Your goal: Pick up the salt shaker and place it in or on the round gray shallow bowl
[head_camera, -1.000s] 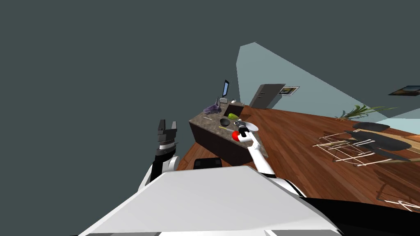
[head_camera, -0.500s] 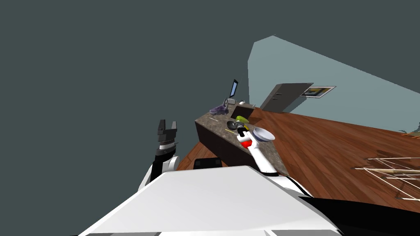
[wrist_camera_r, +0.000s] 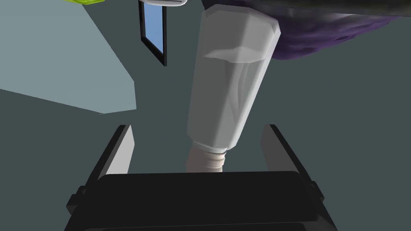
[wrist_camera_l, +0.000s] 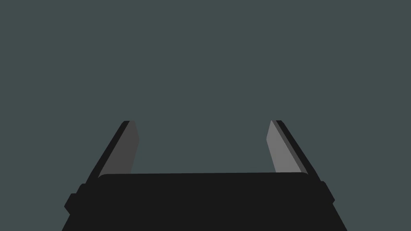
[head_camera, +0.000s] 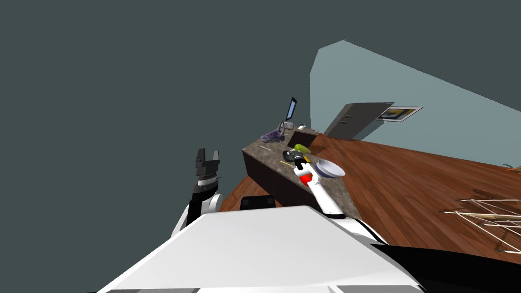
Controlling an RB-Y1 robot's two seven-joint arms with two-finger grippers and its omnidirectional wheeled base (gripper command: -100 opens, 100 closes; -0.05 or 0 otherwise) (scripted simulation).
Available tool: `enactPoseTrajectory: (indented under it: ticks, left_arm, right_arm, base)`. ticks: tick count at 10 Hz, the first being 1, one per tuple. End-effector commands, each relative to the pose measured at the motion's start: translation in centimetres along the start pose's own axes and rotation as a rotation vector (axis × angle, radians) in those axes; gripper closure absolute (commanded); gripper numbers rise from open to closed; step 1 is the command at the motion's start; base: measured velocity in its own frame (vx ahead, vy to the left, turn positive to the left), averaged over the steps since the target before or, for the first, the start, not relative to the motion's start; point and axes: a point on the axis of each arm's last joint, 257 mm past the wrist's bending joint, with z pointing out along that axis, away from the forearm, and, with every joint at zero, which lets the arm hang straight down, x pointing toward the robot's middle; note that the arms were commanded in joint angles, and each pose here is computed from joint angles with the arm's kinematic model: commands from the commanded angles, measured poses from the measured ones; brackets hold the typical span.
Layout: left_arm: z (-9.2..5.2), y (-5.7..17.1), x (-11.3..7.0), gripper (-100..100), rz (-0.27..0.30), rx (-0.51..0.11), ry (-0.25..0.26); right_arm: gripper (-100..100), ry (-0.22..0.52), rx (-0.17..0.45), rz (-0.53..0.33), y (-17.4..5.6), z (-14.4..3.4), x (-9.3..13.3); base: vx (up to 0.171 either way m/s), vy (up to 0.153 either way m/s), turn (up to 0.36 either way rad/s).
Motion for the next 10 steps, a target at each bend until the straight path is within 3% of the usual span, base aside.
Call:
enactPoseTrajectory:
  ticks: [1,2,3,10]
  left_arm:
    - [0.0,0.0,0.0,0,0.000,0.000,0.000]
    - [0.0,0.0,0.0,0,0.000,0.000,0.000]
    - [0.0,0.0,0.0,0,0.000,0.000,0.000]
    - [0.0,0.0,0.0,0,0.000,0.000,0.000]
  right_arm:
    - [-100,0.000,0.000,0.000,0.0,0.0,0.0]
    - [0,0.000,0.000,0.000,0.0,0.0,0.0]
    - [-100,-0.002,0.014,0.000,-0.4,0.4,-1.2]
    - [-100,-0.003,0.057,0.001,-1.6,1.6,-5.4]
  base:
    - [0.000,0.000,0.000]
    - [0.000,0.000,0.000]
    - [-0.032,-0.004,0.088]
    - [-0.045,-0.015,0.069]
